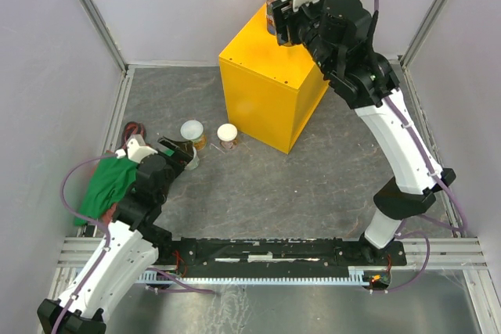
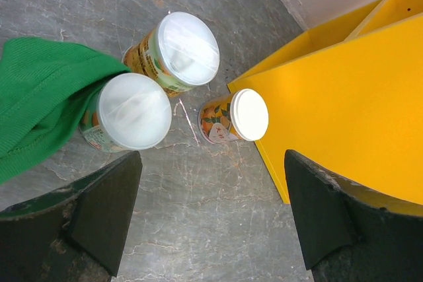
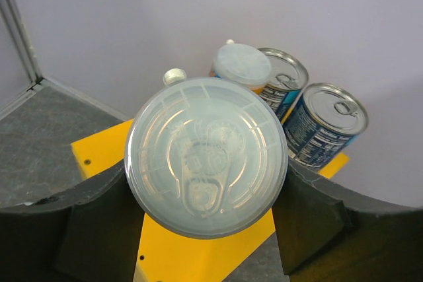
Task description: Place and organize the canned foods onto the counter
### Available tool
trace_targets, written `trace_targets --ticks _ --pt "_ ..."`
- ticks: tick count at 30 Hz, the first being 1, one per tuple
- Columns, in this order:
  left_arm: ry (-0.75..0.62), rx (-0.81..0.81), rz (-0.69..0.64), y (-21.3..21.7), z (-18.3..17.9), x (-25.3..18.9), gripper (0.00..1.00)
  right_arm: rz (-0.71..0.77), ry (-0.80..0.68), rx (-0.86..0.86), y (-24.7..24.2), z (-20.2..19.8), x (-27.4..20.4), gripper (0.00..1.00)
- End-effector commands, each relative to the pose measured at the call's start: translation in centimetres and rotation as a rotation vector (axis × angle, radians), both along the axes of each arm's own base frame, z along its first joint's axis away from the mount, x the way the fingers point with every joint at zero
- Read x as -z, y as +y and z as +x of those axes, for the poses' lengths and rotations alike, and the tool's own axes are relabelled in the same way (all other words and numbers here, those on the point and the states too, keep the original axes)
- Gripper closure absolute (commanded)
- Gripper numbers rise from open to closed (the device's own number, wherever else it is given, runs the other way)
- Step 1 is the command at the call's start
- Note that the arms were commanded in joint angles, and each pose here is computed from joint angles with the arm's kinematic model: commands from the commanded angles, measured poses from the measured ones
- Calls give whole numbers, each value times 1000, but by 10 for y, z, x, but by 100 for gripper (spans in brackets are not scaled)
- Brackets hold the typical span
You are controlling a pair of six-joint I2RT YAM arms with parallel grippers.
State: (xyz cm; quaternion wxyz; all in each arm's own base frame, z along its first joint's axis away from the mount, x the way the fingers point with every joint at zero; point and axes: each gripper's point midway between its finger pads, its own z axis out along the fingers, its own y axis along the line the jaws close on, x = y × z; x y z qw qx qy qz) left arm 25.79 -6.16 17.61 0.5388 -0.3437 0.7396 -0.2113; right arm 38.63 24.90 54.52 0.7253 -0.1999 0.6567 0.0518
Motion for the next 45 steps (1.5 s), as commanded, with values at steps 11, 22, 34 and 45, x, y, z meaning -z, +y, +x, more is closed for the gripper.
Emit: trace_targets --ticks 11,22,34,45 --pt "-56 -11 -15 -2 12 -20 6 223 -106 114 -43 34 -46 99" --pt "-51 -10 16 1 11 -18 6 243 -45 149 -54 53 -31 99" --pt "-54 -16 18 4 7 -18 6 226 -8 195 -60 65 -16 99" --pt "-56 -12 12 3 7 -19 6 221 43 250 -73 90 9 99"
